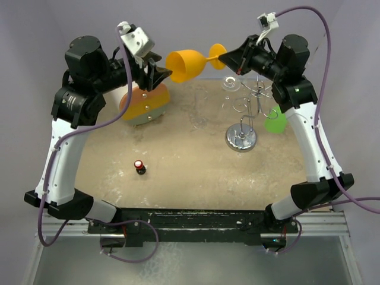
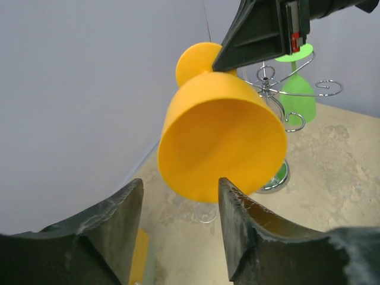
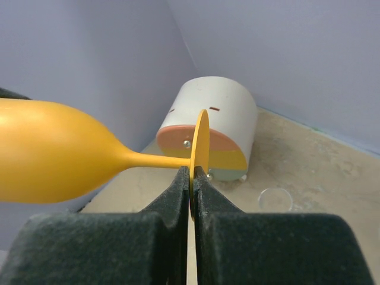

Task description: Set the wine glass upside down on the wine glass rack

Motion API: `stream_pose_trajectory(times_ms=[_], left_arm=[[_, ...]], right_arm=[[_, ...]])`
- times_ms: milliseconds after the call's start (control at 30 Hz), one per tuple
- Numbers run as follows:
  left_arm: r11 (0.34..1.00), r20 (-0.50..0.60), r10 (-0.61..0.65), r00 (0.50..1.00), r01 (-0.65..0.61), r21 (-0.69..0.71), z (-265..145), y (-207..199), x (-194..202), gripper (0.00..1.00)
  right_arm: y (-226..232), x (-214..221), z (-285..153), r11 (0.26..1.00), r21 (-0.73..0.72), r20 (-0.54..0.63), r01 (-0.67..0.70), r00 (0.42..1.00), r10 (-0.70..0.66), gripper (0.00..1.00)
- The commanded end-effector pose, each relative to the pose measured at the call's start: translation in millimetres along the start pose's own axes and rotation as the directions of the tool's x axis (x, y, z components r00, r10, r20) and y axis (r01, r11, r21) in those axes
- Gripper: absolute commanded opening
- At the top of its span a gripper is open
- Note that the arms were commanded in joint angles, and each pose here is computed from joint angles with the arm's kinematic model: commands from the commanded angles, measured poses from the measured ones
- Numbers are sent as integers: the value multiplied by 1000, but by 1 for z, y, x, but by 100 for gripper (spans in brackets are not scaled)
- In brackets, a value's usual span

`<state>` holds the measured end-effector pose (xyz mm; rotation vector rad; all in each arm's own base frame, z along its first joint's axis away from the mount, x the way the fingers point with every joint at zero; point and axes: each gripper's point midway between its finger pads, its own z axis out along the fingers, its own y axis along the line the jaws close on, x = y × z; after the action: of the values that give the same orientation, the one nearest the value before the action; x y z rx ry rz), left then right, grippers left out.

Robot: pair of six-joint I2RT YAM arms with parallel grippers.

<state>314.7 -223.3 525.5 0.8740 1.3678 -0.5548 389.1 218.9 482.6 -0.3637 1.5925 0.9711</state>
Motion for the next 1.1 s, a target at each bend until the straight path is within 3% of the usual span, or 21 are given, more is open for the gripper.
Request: stream_pose_trajectory(times_ms=[0, 167, 300, 500, 633, 900, 1067], left_arm=[[997, 30, 78, 997, -77, -20, -26, -8, -16, 62], [988, -5, 130, 991, -130, -81, -45, -2, -14, 79], [974, -21, 159, 987, -160, -161, -58, 10, -18, 87], [964, -26, 162, 987, -163, -208, -62, 18, -21, 93], [964, -28, 159, 987, -162, -213, -62, 20, -20, 95], [950, -63, 180, 982, -190, -247, -61, 31, -12, 98], [946, -76, 180, 981, -194, -258, -59, 35, -9, 99]], right_arm=[[6, -47, -29, 980, 74, 114, 182, 975, -190, 0], [5, -47, -54, 901, 130, 46, 414, 905, -422, 0], [14, -41, -80, 768, 90, -50, 634, 773, -632, 0], [27, -14, -112, 601, -51, -149, 798, 589, -794, 0], [30, 5, -129, 542, -120, -190, 832, 517, -835, 0], [32, 24, -161, 477, -151, -257, 866, 432, -865, 0], [4, 44, -174, 452, -141, -379, 881, 373, -847, 0]])
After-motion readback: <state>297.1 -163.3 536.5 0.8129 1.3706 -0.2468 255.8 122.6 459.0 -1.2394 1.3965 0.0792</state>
